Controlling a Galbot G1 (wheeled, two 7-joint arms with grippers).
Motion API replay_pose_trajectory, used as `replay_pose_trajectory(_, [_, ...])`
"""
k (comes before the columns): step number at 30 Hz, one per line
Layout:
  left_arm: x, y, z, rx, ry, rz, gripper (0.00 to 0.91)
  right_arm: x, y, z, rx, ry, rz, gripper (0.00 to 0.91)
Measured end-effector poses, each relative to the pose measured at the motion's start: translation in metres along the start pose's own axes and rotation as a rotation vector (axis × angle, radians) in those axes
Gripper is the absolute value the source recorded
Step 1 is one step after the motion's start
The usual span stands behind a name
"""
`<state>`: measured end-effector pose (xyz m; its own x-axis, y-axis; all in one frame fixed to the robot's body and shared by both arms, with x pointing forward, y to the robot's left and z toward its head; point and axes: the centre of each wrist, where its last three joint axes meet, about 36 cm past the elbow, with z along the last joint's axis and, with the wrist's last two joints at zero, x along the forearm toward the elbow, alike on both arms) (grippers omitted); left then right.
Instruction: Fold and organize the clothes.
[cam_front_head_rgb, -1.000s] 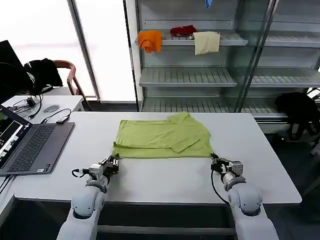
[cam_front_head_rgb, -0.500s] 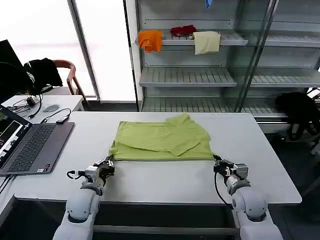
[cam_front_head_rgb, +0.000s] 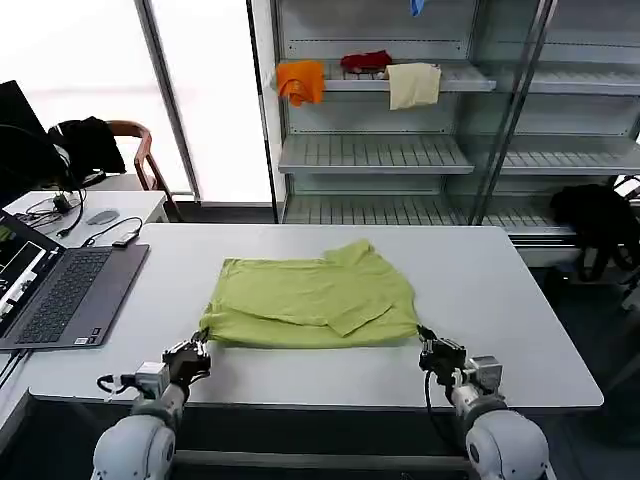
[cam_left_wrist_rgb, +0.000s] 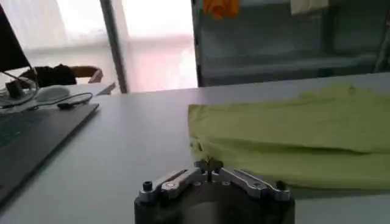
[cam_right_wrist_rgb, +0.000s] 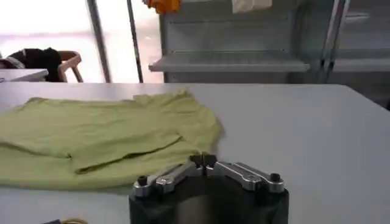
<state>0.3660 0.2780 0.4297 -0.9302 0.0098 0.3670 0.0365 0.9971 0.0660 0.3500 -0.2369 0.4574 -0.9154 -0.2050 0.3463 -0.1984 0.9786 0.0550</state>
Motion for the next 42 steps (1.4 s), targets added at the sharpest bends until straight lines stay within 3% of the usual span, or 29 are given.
replay_pose_trajectory(8, [0.036, -0.001, 0.008, 0.028, 0.020, -0.015, 0.020, 0.029, 0.015, 0.006, 0.000, 0.021, -0.030, 0.000])
replay_pose_trajectory(9, [0.038, -0.001, 0.009, 0.028, 0.023, -0.017, 0.222, 0.031, 0.015, 0.007, 0.000, 0.025, -0.030, 0.000])
replay_pose_trajectory(10, [0.041, 0.000, 0.010, 0.026, 0.025, -0.020, 0.504, 0.033, 0.016, 0.008, 0.003, 0.029, -0.028, 0.000])
replay_pose_trajectory(16, [0.049, 0.003, 0.014, 0.008, 0.033, -0.041, 0.494, 0.043, 0.017, 0.015, 0.020, 0.056, -0.014, 0.000])
replay_pose_trajectory(17, [0.050, 0.002, 0.016, 0.006, 0.035, -0.043, 0.635, 0.045, 0.018, 0.015, 0.023, 0.059, -0.013, 0.000])
replay_pose_trajectory(18, [0.050, 0.002, 0.017, 0.005, 0.037, -0.044, 0.907, 0.046, 0.018, 0.017, 0.026, 0.064, -0.011, 0.000])
replay_pose_trajectory(19, [0.051, 0.002, 0.018, 0.005, 0.039, -0.046, 0.907, 0.047, 0.018, 0.018, 0.028, 0.069, -0.009, 0.020])
replay_pose_trajectory(20, [0.052, 0.001, 0.019, 0.004, 0.041, -0.046, 0.907, 0.048, 0.017, 0.019, 0.031, 0.074, -0.006, 0.907])
replay_pose_trajectory(29, [0.056, 0.005, 0.027, -0.014, 0.046, -0.084, 0.907, 0.054, 0.017, 0.023, 0.074, 0.086, 0.040, 0.907])
replay_pose_trajectory(42, [0.042, 0.014, 0.006, 0.020, -0.036, -0.059, 0.907, 0.020, 0.010, -0.009, 0.068, -0.036, 0.078, 0.907])
